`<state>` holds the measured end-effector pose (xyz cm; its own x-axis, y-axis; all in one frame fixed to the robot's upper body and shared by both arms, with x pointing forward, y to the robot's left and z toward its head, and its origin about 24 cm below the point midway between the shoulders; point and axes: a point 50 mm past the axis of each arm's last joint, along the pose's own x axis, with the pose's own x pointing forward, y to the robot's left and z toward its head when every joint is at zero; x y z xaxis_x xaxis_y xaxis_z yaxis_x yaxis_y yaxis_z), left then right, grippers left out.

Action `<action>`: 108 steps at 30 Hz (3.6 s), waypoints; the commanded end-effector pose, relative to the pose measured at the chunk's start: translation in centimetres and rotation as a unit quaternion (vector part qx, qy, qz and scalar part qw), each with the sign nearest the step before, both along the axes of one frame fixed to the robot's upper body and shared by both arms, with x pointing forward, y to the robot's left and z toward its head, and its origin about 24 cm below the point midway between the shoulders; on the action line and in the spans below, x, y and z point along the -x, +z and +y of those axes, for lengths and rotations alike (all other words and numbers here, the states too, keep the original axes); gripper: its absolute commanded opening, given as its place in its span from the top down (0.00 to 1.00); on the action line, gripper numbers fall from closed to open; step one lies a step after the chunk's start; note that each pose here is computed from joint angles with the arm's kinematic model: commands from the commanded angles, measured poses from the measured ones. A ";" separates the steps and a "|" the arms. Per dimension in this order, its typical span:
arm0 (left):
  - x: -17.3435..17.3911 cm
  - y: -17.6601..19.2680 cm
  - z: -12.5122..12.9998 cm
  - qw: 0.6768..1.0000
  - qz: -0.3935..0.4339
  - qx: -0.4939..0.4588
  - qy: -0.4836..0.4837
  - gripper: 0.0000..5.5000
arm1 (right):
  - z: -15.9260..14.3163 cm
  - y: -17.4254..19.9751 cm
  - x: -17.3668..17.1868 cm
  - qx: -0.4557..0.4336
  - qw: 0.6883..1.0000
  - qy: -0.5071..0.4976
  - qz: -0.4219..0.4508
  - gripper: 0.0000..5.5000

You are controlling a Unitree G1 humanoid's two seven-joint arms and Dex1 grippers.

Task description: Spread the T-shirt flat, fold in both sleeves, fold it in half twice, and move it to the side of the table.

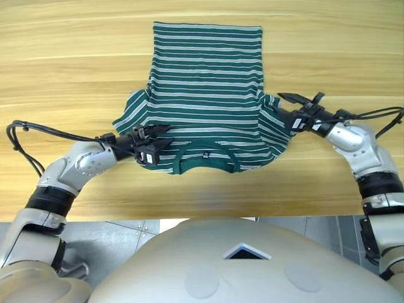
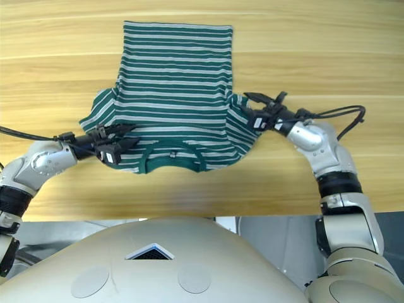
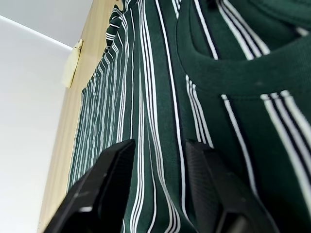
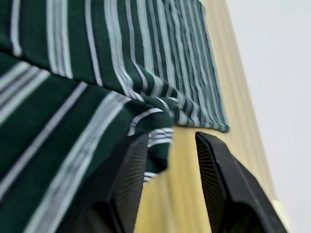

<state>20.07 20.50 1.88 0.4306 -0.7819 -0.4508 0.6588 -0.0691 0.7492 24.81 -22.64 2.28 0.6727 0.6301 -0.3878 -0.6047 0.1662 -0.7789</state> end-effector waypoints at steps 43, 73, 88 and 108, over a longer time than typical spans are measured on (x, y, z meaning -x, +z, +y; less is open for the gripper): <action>2.5 6.2 6.3 0.920 -0.210 0.024 0.329 0.65 | -0.5 6.6 2.5 -0.211 0.968 -0.036 -0.133 0.68; 5.7 -2.0 5.6 0.962 -0.002 -0.163 0.218 0.65 | -1.4 5.4 1.1 -0.171 0.975 -0.064 -0.129 0.68; 4.9 -2.3 6.0 0.961 -0.001 -0.167 0.223 0.65 | -1.5 5.2 1.4 -0.182 0.971 -0.073 -0.133 0.68; 5.5 -2.6 5.3 0.967 0.018 -0.158 0.200 0.87 | -1.8 5.4 1.8 -0.187 0.970 -0.078 -0.133 0.68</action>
<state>16.86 25.38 1.71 0.7343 -0.4153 -0.5370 0.5893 -0.0026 0.8079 23.14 -24.18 7.37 0.8127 0.5808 0.0480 -0.3382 0.5370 -0.7728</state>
